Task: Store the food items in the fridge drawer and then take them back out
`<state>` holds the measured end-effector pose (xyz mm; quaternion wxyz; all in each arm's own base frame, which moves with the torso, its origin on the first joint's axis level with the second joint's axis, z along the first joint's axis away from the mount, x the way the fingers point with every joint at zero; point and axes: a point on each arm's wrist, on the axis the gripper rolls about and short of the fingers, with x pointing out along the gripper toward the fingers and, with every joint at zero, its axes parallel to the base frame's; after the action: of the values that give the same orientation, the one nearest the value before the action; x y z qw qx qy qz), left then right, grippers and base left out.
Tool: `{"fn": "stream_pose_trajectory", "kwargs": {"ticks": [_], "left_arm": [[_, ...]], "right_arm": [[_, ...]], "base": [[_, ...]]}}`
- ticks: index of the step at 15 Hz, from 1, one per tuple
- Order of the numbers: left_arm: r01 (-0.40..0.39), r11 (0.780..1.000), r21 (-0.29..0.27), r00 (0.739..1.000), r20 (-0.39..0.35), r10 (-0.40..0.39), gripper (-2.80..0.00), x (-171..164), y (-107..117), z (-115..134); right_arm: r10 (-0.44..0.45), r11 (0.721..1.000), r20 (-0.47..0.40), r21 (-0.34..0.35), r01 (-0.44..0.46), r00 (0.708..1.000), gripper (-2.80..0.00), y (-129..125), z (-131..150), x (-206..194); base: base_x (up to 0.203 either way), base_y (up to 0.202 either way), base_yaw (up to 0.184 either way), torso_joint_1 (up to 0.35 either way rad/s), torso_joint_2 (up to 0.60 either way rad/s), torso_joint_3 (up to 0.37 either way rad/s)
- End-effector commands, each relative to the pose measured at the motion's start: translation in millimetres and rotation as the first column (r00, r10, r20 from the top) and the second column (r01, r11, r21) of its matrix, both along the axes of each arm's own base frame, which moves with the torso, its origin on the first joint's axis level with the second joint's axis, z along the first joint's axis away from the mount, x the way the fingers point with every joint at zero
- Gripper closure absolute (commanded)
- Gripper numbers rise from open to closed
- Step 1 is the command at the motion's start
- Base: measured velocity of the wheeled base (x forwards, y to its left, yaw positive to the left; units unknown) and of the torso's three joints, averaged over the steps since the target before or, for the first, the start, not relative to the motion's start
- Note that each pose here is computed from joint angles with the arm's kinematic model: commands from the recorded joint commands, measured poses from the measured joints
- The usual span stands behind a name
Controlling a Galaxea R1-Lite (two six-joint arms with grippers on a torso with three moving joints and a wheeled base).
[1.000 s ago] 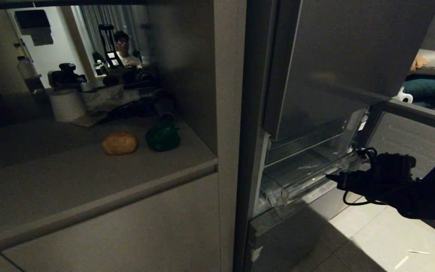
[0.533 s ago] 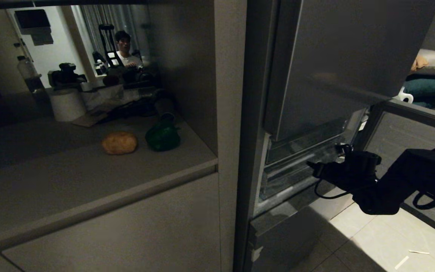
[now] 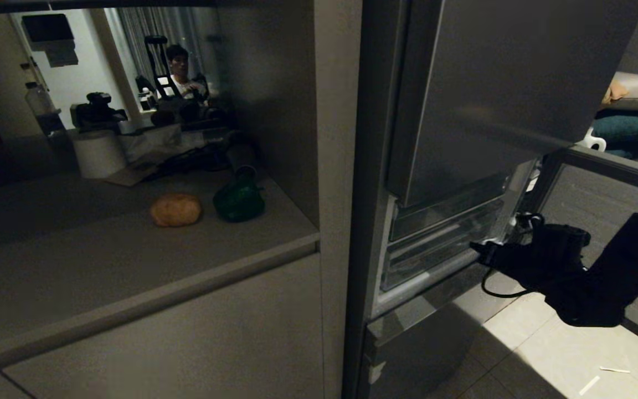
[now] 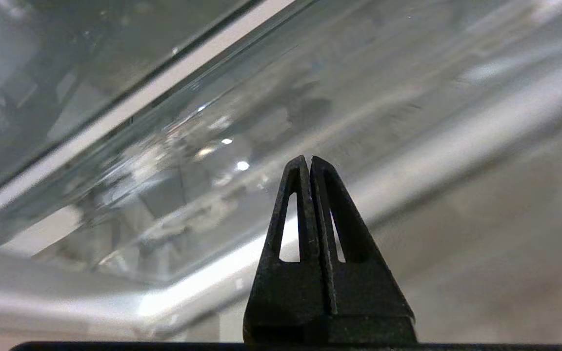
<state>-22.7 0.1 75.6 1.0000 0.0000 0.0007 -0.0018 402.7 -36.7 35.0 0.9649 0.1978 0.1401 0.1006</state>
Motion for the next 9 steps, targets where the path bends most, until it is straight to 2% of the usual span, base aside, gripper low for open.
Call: {"fn": "stream_pose_trajectory", "kwargs": {"ticks": [1,3,5,6,9], "left_arm": [[0.000,1.000,0.000,1.000,-0.001,0.000,0.00,0,0,0],[-0.001,1.000,0.000,1.000,0.000,0.001,0.00,0,0,0],[-0.001,1.000,0.000,1.000,0.000,0.001,0.00,0,0,0],[0.001,1.000,0.000,1.000,-0.001,-0.001,0.00,0,0,0],[-0.001,1.000,0.000,1.000,-0.002,0.001,0.00,0,0,0]], "right_arm": [[-0.060,0.998,0.080,-0.007,0.060,0.995,0.00,-17,66,-47],[-0.150,0.988,0.117,-0.012,0.152,0.982,0.00,-38,105,-95],[-0.283,0.957,0.165,-0.023,0.291,0.945,0.00,-65,140,-146],[-0.371,0.922,0.202,-0.033,0.385,0.906,0.00,-80,158,-175],[-0.541,0.814,0.276,-0.065,0.577,0.794,0.00,-103,188,-229]], "base": [[0.000,0.000,0.000,0.000,0.00,0.000],[0.000,0.000,0.000,0.000,0.00,0.000],[0.000,0.000,0.000,0.000,0.00,0.000],[0.000,0.000,0.000,0.000,0.00,0.000],[0.000,0.000,0.000,0.000,0.00,0.000]]}}
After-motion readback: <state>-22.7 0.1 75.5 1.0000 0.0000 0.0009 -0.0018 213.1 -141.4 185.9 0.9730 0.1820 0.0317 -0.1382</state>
